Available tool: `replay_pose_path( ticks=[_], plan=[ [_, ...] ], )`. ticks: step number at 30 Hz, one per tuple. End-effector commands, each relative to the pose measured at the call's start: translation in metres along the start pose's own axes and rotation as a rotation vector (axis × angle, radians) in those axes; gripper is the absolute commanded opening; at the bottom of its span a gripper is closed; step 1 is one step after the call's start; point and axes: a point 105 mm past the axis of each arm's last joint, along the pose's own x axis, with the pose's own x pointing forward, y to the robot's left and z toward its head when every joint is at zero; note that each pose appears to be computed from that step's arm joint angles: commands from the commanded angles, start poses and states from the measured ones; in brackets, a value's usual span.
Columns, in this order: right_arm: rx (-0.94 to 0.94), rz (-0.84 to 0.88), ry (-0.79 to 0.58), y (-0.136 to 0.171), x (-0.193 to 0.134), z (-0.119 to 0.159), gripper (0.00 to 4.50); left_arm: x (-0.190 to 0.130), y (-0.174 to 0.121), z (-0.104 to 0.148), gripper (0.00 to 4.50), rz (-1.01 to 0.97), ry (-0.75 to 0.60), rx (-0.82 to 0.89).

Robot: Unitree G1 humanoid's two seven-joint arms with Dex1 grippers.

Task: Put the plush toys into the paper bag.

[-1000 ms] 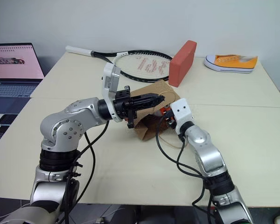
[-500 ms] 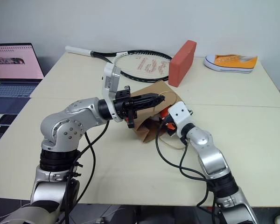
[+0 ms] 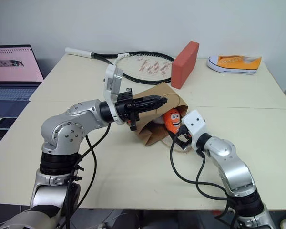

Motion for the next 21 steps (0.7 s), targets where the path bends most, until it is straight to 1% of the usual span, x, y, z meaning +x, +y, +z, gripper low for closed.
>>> replay_pose_path(
  ticks=[1, 4, 5, 9, 10, 16, 21],
  plan=[
    [-0.057, -0.065, -0.018, -0.011, 0.003, 0.005, 3.22, -0.001, -0.003, 0.012, 0.0, -0.018, -0.02, 0.056],
    [-0.108, -0.066, -0.009, -0.014, 0.005, 0.004, 2.03, 0.0, -0.004, 0.012, 0.0, -0.021, -0.019, 0.061],
    [-0.123, -0.062, -0.002, -0.014, 0.005, 0.003, 1.7, 0.0, -0.003, 0.012, 0.0, -0.021, -0.02, 0.062],
    [-0.132, -0.03, 0.026, -0.009, 0.009, -0.006, 0.17, -0.001, -0.003, 0.012, 0.0, -0.02, -0.019, 0.064],
    [-0.132, -0.023, 0.03, -0.008, 0.011, -0.007, 0.05, -0.001, -0.002, 0.012, 0.0, -0.02, -0.019, 0.064],
    [-0.121, 0.043, 0.014, 0.008, 0.032, -0.008, 0.05, 0.001, -0.001, 0.01, 0.0, -0.029, -0.011, 0.063],
    [-0.116, 0.097, -0.078, 0.023, 0.043, 0.012, 0.05, 0.002, -0.001, 0.009, 0.0, -0.038, -0.008, 0.063]
  ],
)
